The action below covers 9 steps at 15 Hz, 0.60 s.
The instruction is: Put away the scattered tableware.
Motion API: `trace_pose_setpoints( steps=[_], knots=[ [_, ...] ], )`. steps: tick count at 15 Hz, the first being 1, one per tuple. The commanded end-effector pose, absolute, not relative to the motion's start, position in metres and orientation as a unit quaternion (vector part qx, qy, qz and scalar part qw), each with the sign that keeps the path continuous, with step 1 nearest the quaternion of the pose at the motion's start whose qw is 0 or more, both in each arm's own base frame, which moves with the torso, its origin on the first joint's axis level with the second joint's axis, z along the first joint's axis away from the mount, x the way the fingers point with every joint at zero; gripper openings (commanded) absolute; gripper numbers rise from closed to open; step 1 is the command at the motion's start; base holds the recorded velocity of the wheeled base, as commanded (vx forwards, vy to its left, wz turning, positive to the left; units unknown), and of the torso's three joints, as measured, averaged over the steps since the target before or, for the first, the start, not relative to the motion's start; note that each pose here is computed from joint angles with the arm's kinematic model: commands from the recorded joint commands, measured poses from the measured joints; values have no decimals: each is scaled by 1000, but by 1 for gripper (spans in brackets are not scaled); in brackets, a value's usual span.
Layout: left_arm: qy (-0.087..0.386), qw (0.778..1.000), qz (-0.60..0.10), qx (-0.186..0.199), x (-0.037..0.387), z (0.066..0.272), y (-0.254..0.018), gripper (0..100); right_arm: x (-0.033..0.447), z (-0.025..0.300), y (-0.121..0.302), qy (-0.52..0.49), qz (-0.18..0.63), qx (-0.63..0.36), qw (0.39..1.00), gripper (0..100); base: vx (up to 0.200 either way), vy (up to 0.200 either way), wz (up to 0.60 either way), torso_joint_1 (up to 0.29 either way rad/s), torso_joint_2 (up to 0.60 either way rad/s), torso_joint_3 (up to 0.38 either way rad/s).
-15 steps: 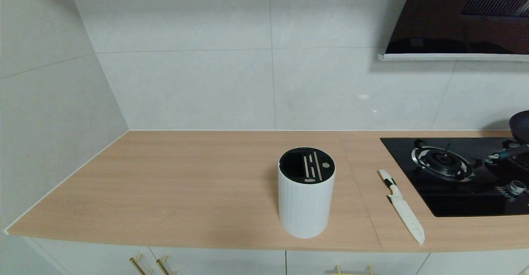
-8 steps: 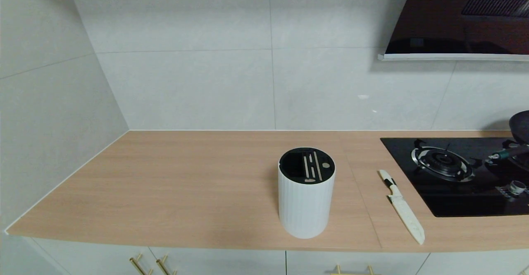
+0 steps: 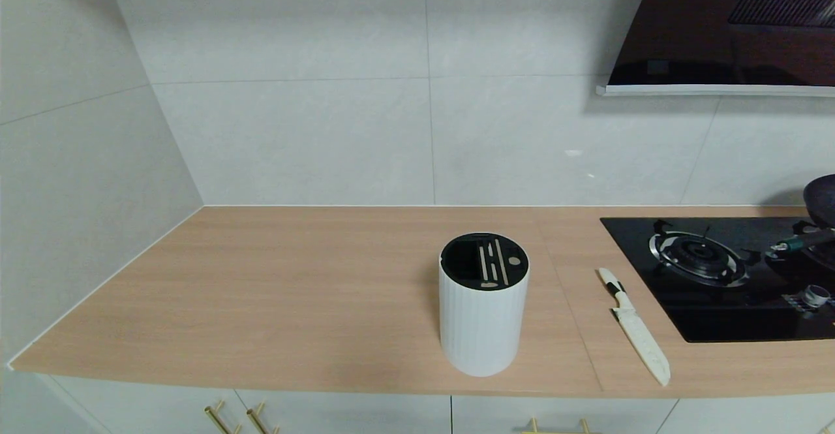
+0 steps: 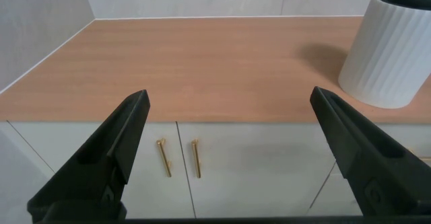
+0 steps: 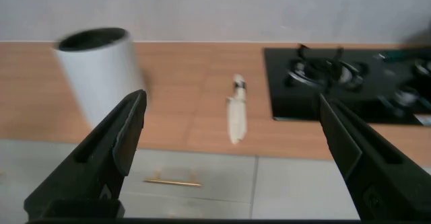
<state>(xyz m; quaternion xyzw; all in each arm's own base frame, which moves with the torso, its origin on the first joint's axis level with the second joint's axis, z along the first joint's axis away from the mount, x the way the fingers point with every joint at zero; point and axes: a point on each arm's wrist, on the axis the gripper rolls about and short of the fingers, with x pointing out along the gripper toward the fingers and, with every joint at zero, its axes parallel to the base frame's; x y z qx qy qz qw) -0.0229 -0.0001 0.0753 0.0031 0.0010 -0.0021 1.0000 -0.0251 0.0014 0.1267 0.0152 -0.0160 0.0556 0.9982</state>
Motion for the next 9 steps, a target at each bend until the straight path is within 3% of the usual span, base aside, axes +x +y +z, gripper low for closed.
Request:
trace_pose_setpoints(
  steps=[1, 6, 9],
  knots=[
    [2, 1000, -2, 3, -23, 75, 0, 100, 26, 166, 4, 116, 90, 19, 989, 100, 0, 0, 0, 0, 0, 0],
    [2, 1000, -2, 3, -23, 75, 0, 100, 119, 175, 16, 262, 105, 15, 959, 100, 0, 0, 0, 0, 0, 0],
    [2, 1000, -2, 3, -23, 75, 0, 100, 169, 167, 23, 297, 109, 10, 949, 100, 0, 0, 0, 0, 0, 0]
  ],
)
